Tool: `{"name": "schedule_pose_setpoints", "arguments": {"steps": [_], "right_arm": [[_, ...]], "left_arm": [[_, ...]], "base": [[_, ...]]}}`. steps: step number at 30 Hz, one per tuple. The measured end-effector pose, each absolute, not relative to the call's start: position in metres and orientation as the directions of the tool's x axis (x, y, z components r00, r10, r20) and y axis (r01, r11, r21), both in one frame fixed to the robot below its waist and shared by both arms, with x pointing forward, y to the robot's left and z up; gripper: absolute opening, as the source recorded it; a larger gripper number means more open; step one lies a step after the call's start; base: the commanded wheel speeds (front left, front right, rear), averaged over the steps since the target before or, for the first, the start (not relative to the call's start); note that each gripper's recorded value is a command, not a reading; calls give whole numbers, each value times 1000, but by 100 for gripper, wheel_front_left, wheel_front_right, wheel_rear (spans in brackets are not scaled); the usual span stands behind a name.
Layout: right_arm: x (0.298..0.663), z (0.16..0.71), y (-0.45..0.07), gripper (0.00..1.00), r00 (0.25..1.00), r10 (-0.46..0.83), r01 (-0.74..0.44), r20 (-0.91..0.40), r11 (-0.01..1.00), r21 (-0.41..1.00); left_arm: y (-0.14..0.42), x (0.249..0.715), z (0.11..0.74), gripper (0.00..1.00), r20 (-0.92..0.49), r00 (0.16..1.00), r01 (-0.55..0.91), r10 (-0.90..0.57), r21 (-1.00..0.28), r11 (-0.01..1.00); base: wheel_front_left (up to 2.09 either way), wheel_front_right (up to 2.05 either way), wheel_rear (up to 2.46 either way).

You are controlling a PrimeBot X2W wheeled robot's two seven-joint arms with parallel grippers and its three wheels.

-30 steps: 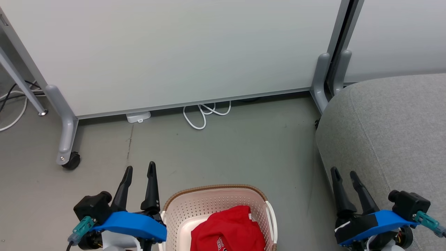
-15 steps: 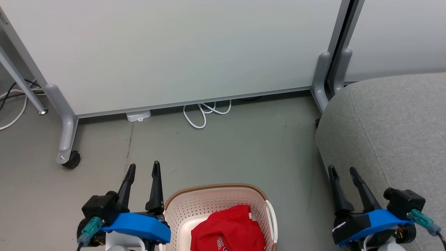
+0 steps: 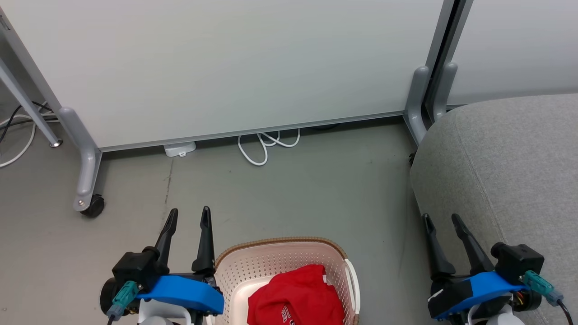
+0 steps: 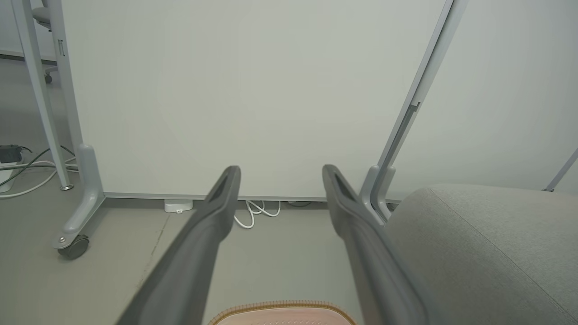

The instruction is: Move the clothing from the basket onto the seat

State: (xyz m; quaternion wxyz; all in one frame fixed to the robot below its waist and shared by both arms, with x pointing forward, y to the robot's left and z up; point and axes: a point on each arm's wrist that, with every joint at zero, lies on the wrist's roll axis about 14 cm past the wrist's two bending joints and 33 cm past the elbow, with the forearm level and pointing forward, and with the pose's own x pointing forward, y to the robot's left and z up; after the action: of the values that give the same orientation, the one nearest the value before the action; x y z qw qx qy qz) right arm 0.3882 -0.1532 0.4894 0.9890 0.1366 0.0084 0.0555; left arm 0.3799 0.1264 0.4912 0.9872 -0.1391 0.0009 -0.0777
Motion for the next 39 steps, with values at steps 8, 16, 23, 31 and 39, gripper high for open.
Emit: {"name": "schedule_pose_setpoints", "arguments": {"steps": [8, 16, 23, 31, 39], "right_arm": [[389, 491, -150, 100, 992, 127, -126, 11, 966, 228], [389, 491, -148, 100, 991, 137, -137, 14, 970, 201], [389, 491, -147, 100, 990, 138, -138, 13, 969, 203], [394, 490, -146, 100, 990, 140, -140, 14, 968, 209], [412, 488, -141, 100, 988, 154, -154, 16, 965, 210]], "left_arm": [[124, 380, 493, 100, 33, 986, 168, -165, -238, 957], [122, 380, 494, 100, 38, 984, 177, -173, -213, 961], [122, 380, 493, 100, 36, 984, 176, -172, -214, 961], [121, 382, 484, 100, 10, 985, 173, -175, -218, 961], [113, 397, 452, 100, -80, 974, 190, -211, -211, 959]], "base": [[0, 0, 0], [0, 0, 0], [0, 0, 0], [0, 0, 0], [0, 0, 0]]}}
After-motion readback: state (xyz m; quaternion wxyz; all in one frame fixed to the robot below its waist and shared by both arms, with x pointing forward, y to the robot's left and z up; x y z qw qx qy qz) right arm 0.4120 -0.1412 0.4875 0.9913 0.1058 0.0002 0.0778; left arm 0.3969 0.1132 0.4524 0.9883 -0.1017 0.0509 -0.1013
